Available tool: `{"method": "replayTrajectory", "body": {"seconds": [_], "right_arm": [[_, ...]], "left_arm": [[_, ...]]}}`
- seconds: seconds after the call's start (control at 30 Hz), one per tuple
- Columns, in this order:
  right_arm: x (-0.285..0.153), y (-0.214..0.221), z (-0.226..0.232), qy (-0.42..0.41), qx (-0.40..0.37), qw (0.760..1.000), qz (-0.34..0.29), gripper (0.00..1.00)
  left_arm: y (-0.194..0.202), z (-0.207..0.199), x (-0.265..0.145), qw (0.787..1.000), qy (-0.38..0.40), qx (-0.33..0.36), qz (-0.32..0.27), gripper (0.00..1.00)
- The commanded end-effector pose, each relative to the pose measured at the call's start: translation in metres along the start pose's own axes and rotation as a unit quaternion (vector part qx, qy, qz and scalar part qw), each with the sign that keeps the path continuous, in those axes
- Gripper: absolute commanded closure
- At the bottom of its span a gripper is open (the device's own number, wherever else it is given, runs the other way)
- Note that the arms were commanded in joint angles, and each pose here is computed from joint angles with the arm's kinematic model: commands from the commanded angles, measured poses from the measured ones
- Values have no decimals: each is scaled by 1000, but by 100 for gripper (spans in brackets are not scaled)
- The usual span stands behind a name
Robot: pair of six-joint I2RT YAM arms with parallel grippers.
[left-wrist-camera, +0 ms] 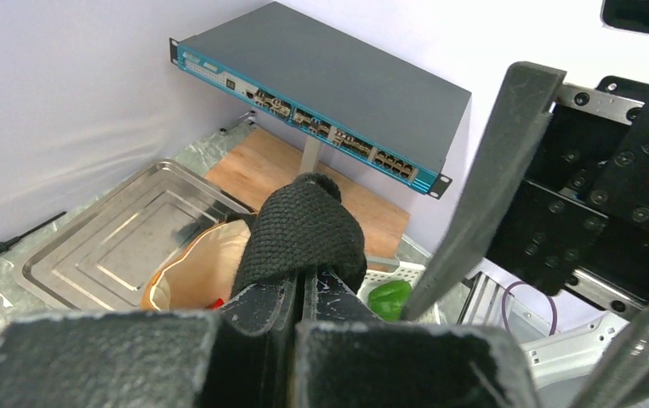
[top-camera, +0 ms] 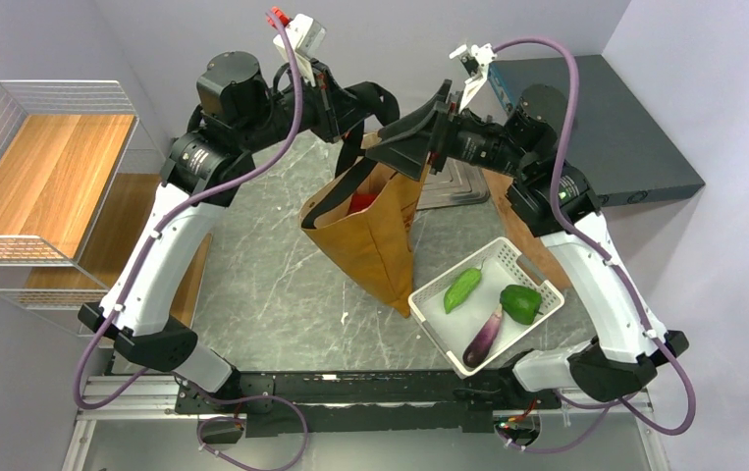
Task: Place the food into the grocery bag and tie it
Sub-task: Tie the grocery bag at the center of the board.
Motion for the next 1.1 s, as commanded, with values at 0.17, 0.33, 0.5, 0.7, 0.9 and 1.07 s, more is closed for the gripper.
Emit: {"method": "replayTrajectory", "body": {"seconds": [0.17,0.33,0.5,0.7,0.9,1.07], "right_arm": [[11,-27,-19,62,-187,977,-82,34],[18,-28,-23,66,-212,972,-72,34],[26,-27,-22,77,-238,966,-67,34],[24,-34,-28,116,-280,949,-82,40],[15,-44,-31,175,-330,923,-93,45],[17,-42,-33,168,-340,922,-82,47]], "left_arm": [[-15,-14,-15,999,22,4,-39,100],[-16,-15,-18,999,24,5,-43,100],[-14,-15,-16,999,29,5,-42,100],[-14,-15,-16,999,30,10,-39,100],[-12,-13,-17,999,24,13,-33,100],[-11,-12,-12,999,27,10,-33,100]]}}
Point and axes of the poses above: each gripper's point midway between its finger pads, its own x axis out along the fingers, its own z axis along the line the jaws close on, y = z × x, the point moved 8 cm from there along -x, back along the fingers, and after that the axes turned 8 degrees about x, right-handed, at the moved point
